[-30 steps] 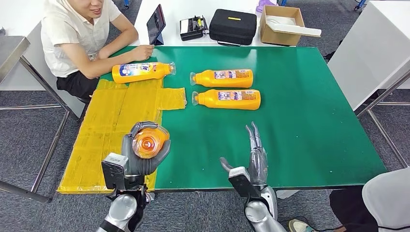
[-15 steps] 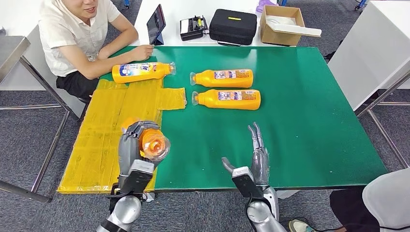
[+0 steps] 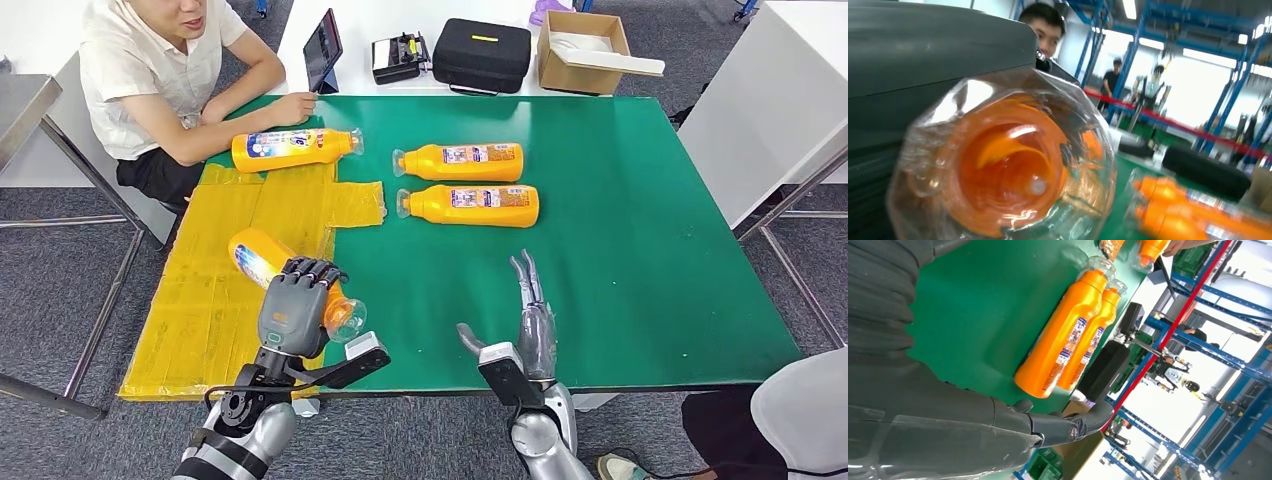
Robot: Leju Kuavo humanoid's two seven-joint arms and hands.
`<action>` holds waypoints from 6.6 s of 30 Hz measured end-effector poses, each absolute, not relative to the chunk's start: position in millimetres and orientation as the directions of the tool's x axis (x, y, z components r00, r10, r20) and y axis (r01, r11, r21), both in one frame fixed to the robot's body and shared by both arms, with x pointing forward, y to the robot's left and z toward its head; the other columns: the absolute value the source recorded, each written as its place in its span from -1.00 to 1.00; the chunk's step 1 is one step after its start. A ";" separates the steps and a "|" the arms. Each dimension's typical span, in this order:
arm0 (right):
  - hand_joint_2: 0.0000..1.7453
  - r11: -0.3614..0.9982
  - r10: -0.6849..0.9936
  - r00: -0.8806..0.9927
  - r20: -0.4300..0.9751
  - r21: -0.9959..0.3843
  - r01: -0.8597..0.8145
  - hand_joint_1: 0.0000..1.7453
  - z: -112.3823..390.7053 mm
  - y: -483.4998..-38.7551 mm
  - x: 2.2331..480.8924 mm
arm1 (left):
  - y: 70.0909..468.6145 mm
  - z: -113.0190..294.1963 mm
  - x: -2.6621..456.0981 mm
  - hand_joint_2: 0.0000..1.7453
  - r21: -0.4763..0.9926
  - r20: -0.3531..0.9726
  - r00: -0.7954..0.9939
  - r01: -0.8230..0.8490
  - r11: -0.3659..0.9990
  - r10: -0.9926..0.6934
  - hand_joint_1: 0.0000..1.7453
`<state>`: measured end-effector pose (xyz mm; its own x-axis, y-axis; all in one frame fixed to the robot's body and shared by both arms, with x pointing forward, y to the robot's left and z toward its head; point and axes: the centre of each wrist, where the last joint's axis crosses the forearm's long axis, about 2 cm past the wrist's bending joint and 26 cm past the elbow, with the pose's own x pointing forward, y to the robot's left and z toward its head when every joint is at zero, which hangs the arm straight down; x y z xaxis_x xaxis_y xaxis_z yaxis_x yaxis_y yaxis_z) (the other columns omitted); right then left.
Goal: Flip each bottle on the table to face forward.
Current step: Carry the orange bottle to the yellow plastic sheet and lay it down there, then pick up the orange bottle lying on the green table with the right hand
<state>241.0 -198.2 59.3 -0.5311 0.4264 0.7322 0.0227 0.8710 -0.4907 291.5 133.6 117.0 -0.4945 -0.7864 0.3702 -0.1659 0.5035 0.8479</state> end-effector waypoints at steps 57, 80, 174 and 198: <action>1.00 0.882 0.385 -0.530 0.755 -0.470 -0.028 -1.00 63.5 -192.6 246.0 | 104.2 99.1 349.6 1.00 0.974 0.159 -0.381 0.214 0.080 -0.911 -1.00; 1.00 0.889 0.379 -0.538 0.753 -0.457 -0.014 -1.00 60.9 -192.9 246.7 | 101.5 100.3 350.5 1.00 0.952 0.258 -0.440 0.265 0.150 -0.860 -1.00; 1.00 0.447 0.863 -0.369 0.344 -0.861 0.244 -1.00 75.0 -254.4 213.5 | 104.9 109.3 216.0 1.00 -0.273 0.897 -0.280 0.256 0.927 0.342 -1.00; 1.00 0.296 0.920 -0.288 0.266 -0.953 0.066 -1.00 46.1 -302.9 239.8 | 89.6 102.3 213.4 1.00 -0.228 0.925 -0.248 0.239 0.944 0.287 -1.00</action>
